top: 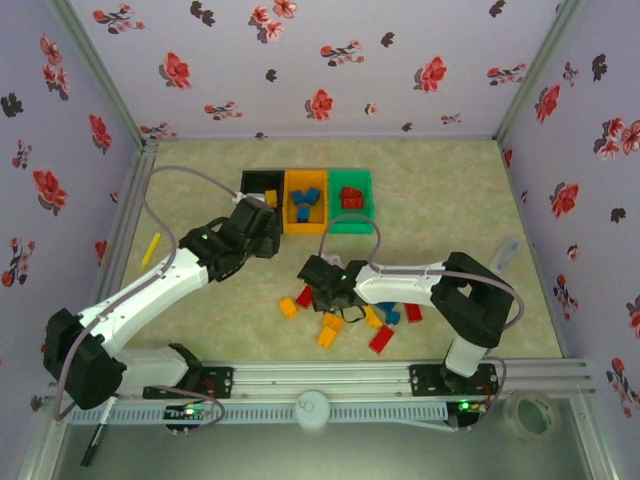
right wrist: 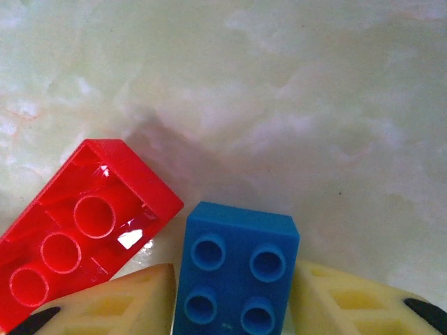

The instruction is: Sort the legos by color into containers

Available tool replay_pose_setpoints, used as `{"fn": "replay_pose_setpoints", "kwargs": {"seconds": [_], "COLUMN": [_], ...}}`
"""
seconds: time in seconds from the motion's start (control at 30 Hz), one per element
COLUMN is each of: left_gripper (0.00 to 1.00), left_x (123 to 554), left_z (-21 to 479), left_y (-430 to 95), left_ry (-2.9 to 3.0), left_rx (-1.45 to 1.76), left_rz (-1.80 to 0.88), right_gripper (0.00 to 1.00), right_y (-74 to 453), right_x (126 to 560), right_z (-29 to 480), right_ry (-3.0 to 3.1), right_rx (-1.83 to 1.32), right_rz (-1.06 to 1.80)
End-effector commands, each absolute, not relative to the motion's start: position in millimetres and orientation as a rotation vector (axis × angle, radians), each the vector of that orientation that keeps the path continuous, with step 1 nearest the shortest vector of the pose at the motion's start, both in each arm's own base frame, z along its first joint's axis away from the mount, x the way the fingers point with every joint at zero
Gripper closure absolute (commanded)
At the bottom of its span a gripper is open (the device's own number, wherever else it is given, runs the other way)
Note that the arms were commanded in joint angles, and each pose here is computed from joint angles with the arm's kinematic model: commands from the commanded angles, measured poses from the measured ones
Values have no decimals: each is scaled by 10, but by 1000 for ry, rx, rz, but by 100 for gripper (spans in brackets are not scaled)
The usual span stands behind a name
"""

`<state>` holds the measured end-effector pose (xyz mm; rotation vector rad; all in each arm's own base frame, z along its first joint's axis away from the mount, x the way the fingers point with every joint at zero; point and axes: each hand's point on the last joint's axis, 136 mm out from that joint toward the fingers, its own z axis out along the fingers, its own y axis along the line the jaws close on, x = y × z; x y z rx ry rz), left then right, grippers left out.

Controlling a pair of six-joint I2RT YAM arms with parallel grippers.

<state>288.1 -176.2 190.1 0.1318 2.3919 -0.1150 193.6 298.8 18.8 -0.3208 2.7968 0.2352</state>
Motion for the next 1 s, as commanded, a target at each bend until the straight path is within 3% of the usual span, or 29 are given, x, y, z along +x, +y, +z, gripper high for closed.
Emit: {"fn": "replay_pose_setpoints", "kwargs": {"seconds": [0.0,0.27,0.97], "left_gripper": [37,38,38], "left_x": [2860,2847,2741], "left_z": [1947,1951,1837], "left_y": [-1657,-1625,-1564], "left_ry": [2382,2382,2380], "left_rx": [100,94,27], "left_rz": [-93,-86,-144], "right_gripper": [59,68,69], "right_y": [2940,2871,3073], "right_x": [1986,2143,3054], "right_z": [212,383,1341], "right_ry": [2780,2741,2522], "right_rx": [-349,-349,-319], "right_rz": [150,141,254]}}
